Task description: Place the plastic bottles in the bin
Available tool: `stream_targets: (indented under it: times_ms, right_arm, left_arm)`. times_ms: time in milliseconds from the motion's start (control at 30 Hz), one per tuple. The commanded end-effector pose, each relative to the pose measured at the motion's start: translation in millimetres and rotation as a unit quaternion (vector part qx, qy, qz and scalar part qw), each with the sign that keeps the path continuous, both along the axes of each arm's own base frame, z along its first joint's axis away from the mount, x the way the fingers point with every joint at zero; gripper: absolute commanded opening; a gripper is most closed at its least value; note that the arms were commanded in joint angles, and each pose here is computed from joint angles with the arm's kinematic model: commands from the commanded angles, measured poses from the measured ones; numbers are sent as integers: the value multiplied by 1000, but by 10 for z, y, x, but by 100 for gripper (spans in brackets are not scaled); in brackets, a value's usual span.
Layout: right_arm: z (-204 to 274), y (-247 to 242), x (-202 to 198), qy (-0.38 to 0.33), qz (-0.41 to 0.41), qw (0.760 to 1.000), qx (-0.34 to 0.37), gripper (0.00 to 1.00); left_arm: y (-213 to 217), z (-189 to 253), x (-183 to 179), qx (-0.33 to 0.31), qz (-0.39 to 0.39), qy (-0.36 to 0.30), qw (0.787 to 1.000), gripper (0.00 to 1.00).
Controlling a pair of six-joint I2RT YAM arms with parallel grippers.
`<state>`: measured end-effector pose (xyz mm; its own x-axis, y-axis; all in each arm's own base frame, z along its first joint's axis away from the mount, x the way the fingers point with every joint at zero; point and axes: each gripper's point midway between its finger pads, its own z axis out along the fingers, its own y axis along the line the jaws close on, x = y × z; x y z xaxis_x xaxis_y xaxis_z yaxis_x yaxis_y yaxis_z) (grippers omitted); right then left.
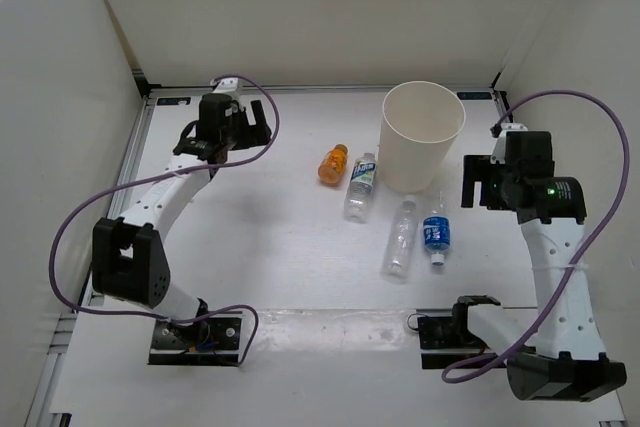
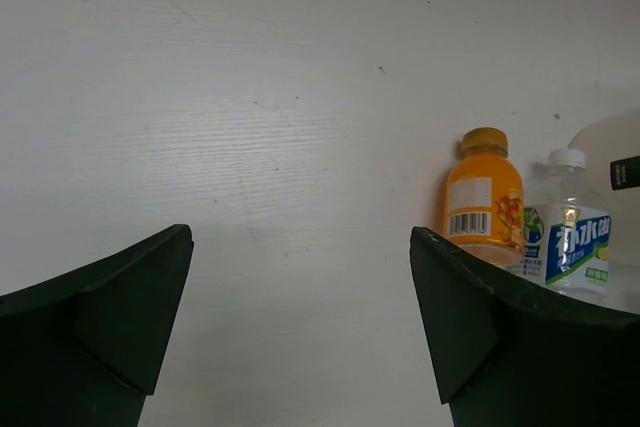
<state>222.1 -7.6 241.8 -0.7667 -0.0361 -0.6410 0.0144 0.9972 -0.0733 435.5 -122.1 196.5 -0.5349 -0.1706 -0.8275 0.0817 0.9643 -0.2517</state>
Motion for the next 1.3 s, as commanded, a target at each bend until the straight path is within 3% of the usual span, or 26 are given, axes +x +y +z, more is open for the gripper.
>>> stream_targets:
  times_ms: [0,33,200,267,300,333,367,400,433,467,533,567,867,1267]
  right_arm:
    - [-117,-226,-100,36,-58,998,5,90]
    - [-148,-166,-96,44,-16,999,18,90]
    - [-118,-205,-22,16,-4,993,116,90]
    - [-111,-279,48,-5,-4,994,112,90]
    - [-114,-299,61,-6,-4,994,111,90]
    - [-112,-356,79,-11,2,995,101,90]
    - [-130,-373,88,-8,4,995,102,90]
    - [-151,-370,100,-5,8,994,107,90]
    - [-147,-464,79,-9,1,995,101,90]
    - [-166,-472,72,-8,1,994,109,90]
    - [-174,-557,50,-13,-9,993,115,90]
    - [-198,-630,23,-12,-25,993,119,90]
    - [-390,-899,-148,11,-92,982,167,90]
    - [-338,-969,-156,38,-95,975,200,90]
  left_arm:
    - [-255,343,106,-1,-54,-45,998,100]
    - [-326,331,115,3,-65,-43,997,100]
    - [-684,227,355,0,-106,-13,994,100]
    - [-861,305,417,-10,-123,-17,992,100]
    - [-953,65,489,-11,-131,9,991,100]
    - [-1087,277,542,-19,-145,-2,989,100]
    - [-1197,-47,604,-12,-155,31,987,100]
    - [-1281,-113,600,-9,-165,41,985,100]
    - [-1404,103,638,-16,-177,31,984,100]
    - [-1511,-283,685,-7,-182,66,981,100]
    - [-1646,-187,711,-13,-193,64,979,100]
    - [-1684,-361,724,-13,-194,81,978,100]
    - [-1920,-688,440,-19,-260,165,951,100]
    - [-2044,-1170,100,-16,-282,266,922,100]
